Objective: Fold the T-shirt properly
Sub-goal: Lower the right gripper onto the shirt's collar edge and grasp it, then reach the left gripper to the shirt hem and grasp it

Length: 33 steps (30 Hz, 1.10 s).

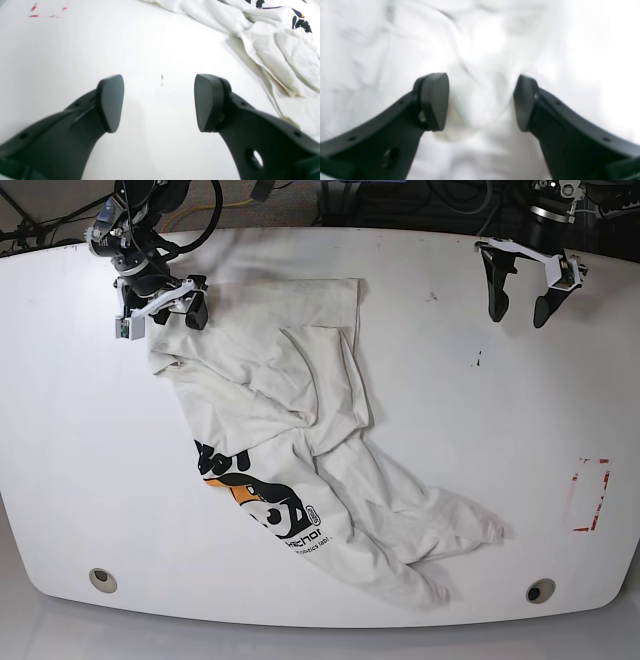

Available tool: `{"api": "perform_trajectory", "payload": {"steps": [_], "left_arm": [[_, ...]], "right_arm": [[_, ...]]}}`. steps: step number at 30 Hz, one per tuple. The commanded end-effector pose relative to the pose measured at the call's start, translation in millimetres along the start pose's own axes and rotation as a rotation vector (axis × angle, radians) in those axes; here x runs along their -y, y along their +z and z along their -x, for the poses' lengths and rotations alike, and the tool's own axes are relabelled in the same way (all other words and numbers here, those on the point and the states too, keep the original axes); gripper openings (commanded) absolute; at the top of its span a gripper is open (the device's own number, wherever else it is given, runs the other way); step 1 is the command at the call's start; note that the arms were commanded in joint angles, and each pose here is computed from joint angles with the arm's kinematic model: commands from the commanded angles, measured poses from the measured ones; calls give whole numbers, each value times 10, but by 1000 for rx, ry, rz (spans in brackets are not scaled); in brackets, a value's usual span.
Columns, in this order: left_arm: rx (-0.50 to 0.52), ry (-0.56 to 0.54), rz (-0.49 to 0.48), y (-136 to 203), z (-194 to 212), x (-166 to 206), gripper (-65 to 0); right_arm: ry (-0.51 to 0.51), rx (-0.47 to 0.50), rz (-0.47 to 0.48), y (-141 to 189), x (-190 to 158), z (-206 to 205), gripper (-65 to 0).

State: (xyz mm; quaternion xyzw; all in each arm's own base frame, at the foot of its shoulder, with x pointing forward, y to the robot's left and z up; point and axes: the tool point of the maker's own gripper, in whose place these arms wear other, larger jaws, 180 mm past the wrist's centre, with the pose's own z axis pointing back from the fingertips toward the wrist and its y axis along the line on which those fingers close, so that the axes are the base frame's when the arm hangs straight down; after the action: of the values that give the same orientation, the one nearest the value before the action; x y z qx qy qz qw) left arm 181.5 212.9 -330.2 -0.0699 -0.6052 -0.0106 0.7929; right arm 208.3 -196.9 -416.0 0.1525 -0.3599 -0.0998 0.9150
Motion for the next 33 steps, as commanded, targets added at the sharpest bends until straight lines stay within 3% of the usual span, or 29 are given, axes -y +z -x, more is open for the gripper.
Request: {"api": "perform_trajectory", "payload": {"steps": [1, 4, 7, 8, 17, 24, 28, 33], "left_arm": [[39, -9, 6, -33, -124, -5, -253], [54, -15, 4, -132, -189, -24, -253], [30, -26, -23, -219, -232, -127, -253], [24, -29, -31, -243, -249, -153, -253], [-1, 19, -132, -611, -404, -365, -251], [-19, 40, -121, -914, -584, -323, -251], [22, 42, -109, -1187, -871, -314, -251], [-25, 109, -114, -1538, -898, -348, -250]], "right_arm": [[7, -44, -12, -50, -33, 94, -277], [11, -57, -36, -107, -108, 120, -376], [33, -61, -57, -124, -198, 114, -618], [40, -58, -57, -113, -207, 101, -650], [171, -19, -29, 200, -250, -27, -650], [244, -63, 21, 482, -124, 89, -650], [266, -85, 38, 514, -46, 115, -650], [261, -112, 44, 561, -15, 217, -650]]}}
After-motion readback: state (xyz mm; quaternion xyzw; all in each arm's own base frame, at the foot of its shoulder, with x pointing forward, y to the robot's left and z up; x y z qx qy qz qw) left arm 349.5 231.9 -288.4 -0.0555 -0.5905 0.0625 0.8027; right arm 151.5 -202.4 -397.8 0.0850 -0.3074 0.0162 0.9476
